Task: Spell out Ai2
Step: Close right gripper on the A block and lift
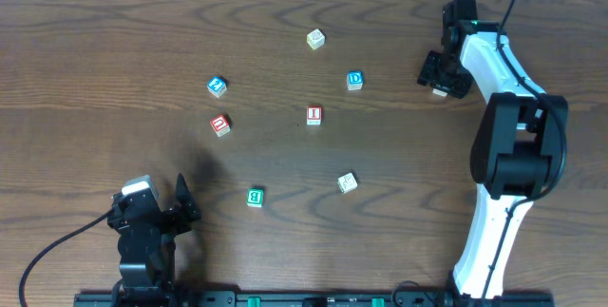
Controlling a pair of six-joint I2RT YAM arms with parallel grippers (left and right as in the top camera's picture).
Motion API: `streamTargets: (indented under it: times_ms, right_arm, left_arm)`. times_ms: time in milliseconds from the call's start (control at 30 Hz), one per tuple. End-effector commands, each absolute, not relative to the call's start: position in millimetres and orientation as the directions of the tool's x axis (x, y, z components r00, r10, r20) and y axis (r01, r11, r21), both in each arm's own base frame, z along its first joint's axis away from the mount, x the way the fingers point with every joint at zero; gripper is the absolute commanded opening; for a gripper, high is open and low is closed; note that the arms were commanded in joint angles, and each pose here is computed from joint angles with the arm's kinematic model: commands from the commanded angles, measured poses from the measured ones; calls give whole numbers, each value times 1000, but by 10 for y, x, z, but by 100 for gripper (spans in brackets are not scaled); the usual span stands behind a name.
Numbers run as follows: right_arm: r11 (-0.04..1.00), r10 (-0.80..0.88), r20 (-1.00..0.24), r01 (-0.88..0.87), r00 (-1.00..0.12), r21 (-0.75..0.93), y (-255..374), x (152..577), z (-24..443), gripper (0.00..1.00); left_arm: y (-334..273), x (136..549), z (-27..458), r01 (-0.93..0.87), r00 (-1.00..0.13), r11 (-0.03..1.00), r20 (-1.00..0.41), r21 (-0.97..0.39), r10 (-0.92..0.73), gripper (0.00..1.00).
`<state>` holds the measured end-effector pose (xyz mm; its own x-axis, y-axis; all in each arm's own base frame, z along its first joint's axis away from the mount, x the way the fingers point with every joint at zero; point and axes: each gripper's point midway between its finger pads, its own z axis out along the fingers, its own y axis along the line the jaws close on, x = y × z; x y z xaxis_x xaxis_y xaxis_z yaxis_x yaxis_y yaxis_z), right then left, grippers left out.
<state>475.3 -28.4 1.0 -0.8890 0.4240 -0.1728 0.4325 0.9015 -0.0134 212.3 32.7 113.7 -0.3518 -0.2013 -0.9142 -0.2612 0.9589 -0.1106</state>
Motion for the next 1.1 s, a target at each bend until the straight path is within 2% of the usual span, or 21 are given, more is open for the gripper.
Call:
streamTargets:
  times_ms: [0, 533, 667, 867, 933, 1067]
  right_arm:
    - [900, 427, -161, 436, -890, -21, -285, 4724, -33, 52]
    - [896, 434, -168, 443, -885, -19, -324, 4740, -31, 45]
    - [893, 441, -171, 451, -881, -17, -363, 4749, -22, 39]
    - [891, 444, -173, 453, -879, -16, -376, 4753, -18, 38]
    - [891, 444, -173, 453, -879, -16, -376, 4754, -18, 33]
    - [891, 444, -173, 453, -879, -16, -376, 4753, -18, 31]
  left_arm:
    - [361, 2112, 1054, -274, -369, 958, -911, -83, -184, 95]
    - [361, 2112, 1054, -274, -369, 958, -911, -83, -184, 95]
    - [361, 2112, 1054, -274, -369, 958, -911, -83, -184, 95]
    - [361, 2112, 1054, -274, -369, 958, -911, -83, -184, 95]
    - [361, 2112, 1054, -274, -368, 958, -911, -83, -184, 95]
    - [361, 2112, 1054, -274, -368, 958, -911, -83, -184, 95]
